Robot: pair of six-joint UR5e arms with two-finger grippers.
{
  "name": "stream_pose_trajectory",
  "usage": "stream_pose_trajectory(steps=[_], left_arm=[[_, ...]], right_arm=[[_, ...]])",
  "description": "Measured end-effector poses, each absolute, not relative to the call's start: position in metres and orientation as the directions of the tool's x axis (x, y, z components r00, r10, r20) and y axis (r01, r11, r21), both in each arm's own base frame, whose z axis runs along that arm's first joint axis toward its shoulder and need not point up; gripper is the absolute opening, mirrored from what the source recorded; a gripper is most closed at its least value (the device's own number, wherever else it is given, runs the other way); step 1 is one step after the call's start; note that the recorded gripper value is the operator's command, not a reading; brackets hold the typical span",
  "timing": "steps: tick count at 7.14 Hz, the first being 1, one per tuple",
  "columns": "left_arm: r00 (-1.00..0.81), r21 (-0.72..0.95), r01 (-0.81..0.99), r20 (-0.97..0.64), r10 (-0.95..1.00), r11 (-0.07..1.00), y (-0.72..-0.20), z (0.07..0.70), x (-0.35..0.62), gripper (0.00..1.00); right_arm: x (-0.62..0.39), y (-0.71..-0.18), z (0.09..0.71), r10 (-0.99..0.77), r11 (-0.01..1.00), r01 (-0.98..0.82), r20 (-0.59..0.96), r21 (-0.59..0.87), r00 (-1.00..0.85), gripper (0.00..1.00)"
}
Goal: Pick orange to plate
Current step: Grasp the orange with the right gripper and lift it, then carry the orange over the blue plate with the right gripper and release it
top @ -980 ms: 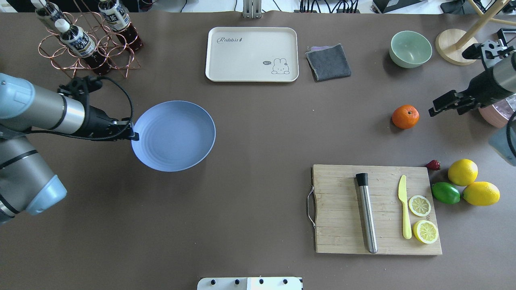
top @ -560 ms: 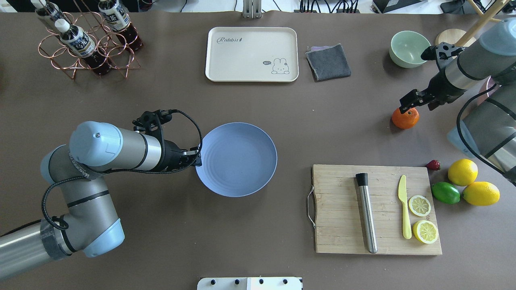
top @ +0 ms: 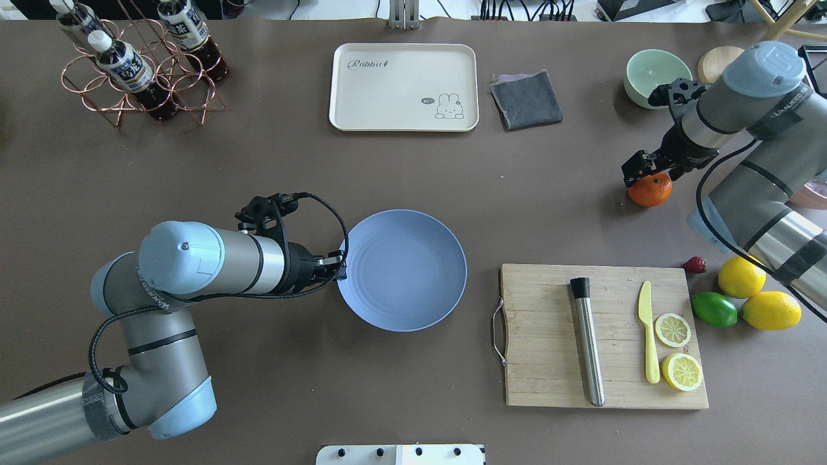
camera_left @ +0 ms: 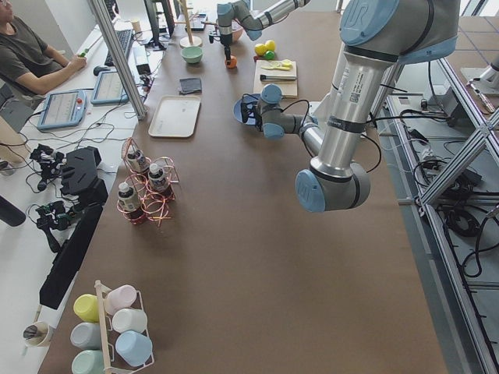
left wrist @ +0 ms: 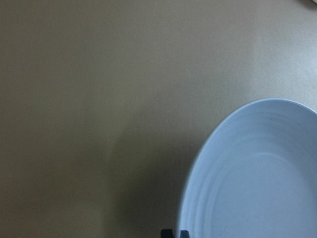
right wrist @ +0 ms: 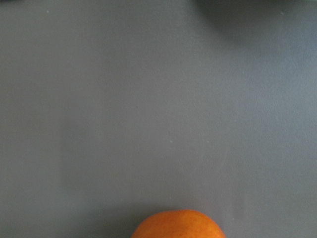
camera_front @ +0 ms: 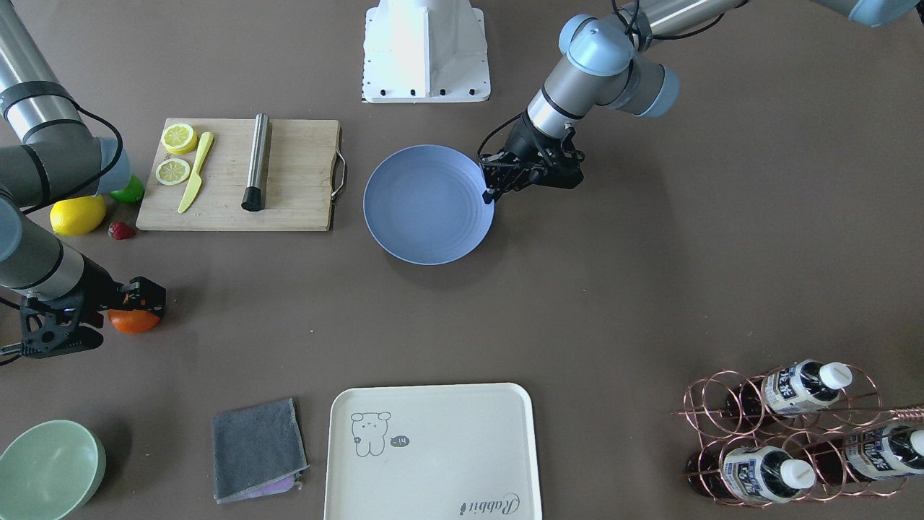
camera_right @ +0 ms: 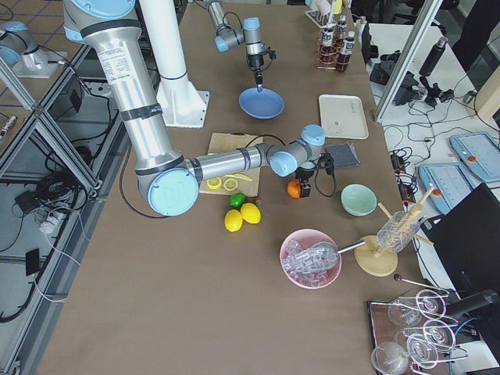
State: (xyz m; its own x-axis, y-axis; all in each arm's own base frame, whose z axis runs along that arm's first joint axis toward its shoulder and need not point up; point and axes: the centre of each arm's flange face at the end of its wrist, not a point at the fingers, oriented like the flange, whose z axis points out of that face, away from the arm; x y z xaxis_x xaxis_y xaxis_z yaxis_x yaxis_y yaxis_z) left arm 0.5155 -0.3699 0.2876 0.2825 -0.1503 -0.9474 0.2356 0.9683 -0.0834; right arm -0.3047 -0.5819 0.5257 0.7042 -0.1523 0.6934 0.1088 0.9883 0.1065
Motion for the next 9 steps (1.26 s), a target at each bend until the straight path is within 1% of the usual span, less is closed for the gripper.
stream_pose_trajectory(steps=[1, 2, 3, 4, 6, 7, 9], left_arm=[[0.279, -0.083, 0.235, -0.949, -0.149, 0.968, -0.369, 0.285, 0.515, 0.59], [0.276, -0.083, 0.234, -0.95, -0.148, 0.969, -0.369, 0.284, 0.515, 0.72], [0.275, -0.082, 0.233, -0.95, -0.147, 0.969, -0.368, 0.284, 0.514, 0.75], [0.273, -0.079, 0.235, -0.951, -0.144, 0.969, -0.37, 0.282, 0.507, 0.75], [0.303, -0.047, 0.222, -0.946, -0.115, 0.974, -0.4, 0.29, 0.454, 0.75], [0.342, -0.009, 0.201, -0.936, -0.079, 0.98, -0.419, 0.314, 0.413, 0.75], [0.437, 0.093, 0.147, -0.899, 0.02, 0.985, -0.446, 0.381, 0.34, 0.75]], right_arm=[[-0.308, -0.581, 0.529, -0.145, 0.989, 0.11, 0.694, 0.095, 0.705, 0.0], [-0.308, -0.581, 0.527, -0.134, 0.991, 0.104, 0.698, 0.085, 0.703, 0.0], [-0.31, -0.582, 0.521, -0.129, 0.992, 0.099, 0.706, 0.084, 0.696, 0.0], [-0.313, -0.584, 0.502, -0.117, 0.993, 0.085, 0.726, 0.081, 0.677, 0.0], [-0.331, -0.567, 0.43, -0.03, 1.0, 0.01, 0.792, 0.03, 0.61, 0.0], [-0.356, -0.548, 0.389, 0.027, 0.999, -0.031, 0.815, -0.011, 0.579, 0.0], [-0.444, -0.497, 0.301, 0.146, 0.987, -0.133, 0.823, -0.087, 0.549, 0.0]])
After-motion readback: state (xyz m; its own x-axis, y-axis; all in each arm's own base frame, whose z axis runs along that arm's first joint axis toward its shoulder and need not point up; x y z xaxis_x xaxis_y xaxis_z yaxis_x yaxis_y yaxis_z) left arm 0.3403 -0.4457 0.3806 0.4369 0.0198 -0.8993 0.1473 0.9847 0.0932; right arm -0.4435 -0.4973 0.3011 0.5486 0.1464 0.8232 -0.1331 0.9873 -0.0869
